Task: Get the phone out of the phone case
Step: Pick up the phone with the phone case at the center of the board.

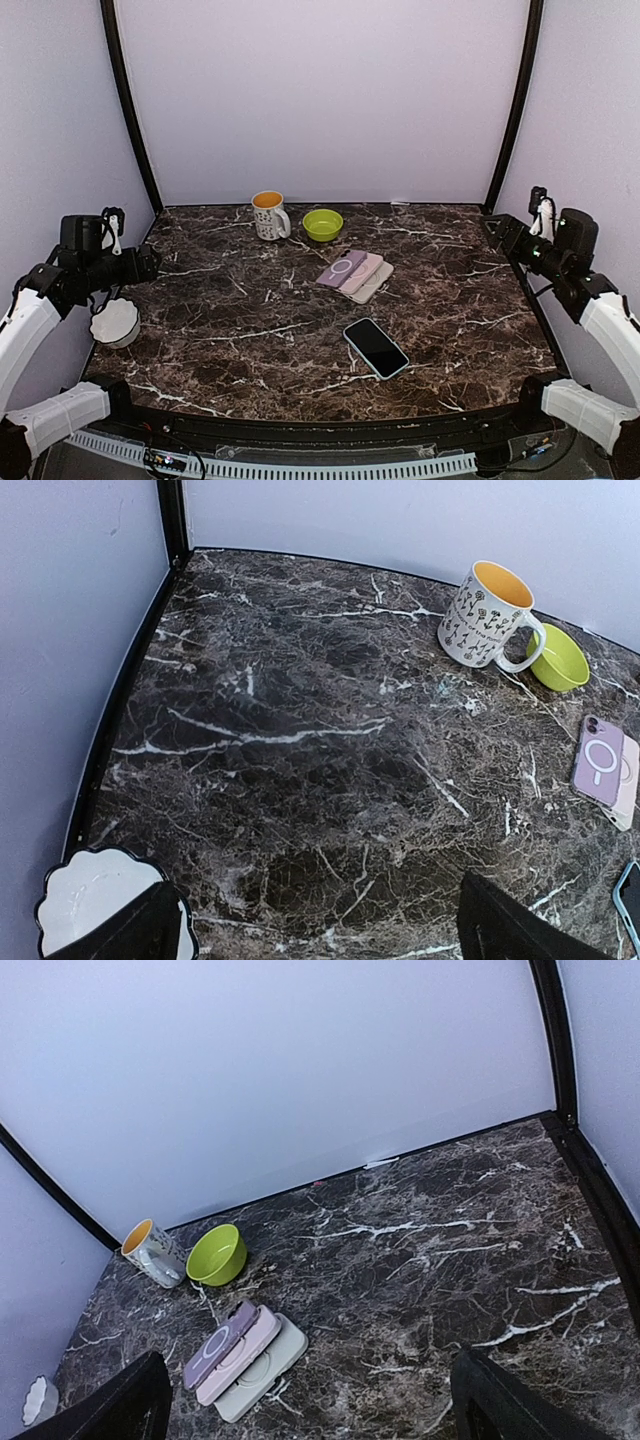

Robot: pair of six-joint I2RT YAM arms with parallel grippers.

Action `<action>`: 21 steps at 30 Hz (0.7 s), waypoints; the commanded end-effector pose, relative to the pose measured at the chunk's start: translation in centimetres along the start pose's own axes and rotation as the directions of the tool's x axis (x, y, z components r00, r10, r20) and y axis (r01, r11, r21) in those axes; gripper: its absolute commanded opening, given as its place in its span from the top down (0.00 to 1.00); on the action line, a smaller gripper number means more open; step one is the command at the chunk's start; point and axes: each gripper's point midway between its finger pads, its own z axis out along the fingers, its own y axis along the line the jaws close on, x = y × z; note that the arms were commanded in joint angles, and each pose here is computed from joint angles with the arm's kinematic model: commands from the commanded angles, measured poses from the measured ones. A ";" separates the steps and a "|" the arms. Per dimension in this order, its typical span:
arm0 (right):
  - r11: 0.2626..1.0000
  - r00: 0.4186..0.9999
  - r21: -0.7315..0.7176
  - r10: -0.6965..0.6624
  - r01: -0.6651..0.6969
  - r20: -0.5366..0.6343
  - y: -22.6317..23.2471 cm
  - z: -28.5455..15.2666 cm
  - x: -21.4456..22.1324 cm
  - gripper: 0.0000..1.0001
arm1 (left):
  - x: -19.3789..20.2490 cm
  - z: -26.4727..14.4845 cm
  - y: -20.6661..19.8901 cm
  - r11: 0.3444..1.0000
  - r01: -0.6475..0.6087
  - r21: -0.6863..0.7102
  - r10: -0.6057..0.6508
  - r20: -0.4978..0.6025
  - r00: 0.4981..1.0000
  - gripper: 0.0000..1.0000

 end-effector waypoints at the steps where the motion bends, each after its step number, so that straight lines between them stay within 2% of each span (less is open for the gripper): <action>1: 0.993 0.998 -0.116 0.029 -0.036 -0.058 2.5 -0.7 1.1 0.02 | 1.3 -0.4 0.4 0.999 0.043 -0.015 -0.043 -0.025 0.999 0.01; 5: 0.986 0.985 -0.151 0.043 -0.068 -0.164 4.0 -0.7 2.7 0.01 | 1.9 0.0 0.1 1.000 0.030 0.006 -0.029 -0.036 0.999 0.01; 11: 0.997 0.934 -0.068 -0.046 0.023 -0.354 5.1 -0.7 6.2 0.02 | 2.3 0.8 -0.7 0.999 0.016 0.051 -0.013 -0.060 0.998 0.01; 16: 0.996 0.868 -0.026 -0.085 0.083 -0.490 6.6 -1.3 9.1 0.02 | 2.7 0.9 -1.8 0.994 0.012 0.109 -0.004 -0.078 0.997 0.01; 21: 0.985 0.785 -0.054 -0.166 0.167 -0.597 9.6 -1.7 12.0 0.01 | 2.9 1.2 -2.1 0.992 0.007 0.127 0.004 -0.088 0.996 0.01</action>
